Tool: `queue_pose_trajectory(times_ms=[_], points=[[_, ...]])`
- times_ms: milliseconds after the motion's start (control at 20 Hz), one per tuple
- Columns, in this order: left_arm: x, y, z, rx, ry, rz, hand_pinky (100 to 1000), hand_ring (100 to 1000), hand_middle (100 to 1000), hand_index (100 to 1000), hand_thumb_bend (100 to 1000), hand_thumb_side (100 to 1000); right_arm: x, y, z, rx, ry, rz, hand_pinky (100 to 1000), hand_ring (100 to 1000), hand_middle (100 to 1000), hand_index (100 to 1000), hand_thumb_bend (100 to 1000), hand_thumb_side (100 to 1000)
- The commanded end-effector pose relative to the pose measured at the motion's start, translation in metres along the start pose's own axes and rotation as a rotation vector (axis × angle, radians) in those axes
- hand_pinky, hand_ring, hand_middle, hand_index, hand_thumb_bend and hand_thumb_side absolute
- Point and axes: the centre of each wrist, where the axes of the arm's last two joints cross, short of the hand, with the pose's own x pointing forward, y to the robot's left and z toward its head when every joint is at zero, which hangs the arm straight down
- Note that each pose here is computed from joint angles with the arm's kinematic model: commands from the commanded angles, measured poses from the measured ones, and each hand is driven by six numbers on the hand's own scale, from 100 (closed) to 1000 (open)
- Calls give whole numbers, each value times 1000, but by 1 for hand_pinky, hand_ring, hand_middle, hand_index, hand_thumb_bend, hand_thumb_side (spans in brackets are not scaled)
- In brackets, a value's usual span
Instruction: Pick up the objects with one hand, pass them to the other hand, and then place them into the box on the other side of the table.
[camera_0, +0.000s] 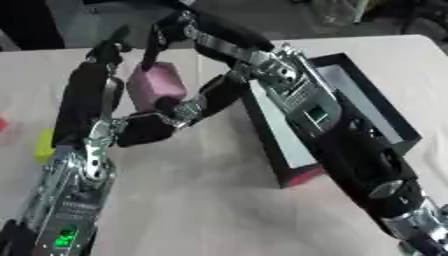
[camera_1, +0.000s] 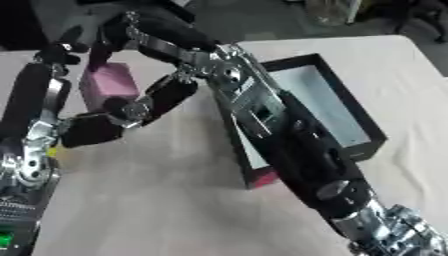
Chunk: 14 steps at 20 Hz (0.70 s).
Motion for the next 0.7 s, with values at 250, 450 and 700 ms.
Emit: queue_pose_trajectory(times_ms=[250,450,700], points=[[-5,10,3,11,-48,-4,808,798,772,966,935,449,2,-20,3,-71,11,15,753,700,275,629,305,100],[-14,14,6,6,-42,-22,804,790,769,945,940,447,-1,-24,7,-95,34,3,754,699,275,628,305,100],[-26,20,11,-6,-23,-34,800,776,759,933,936,457,-3,-29,14,-120,64,-14,755,700,274,628,304,100]])
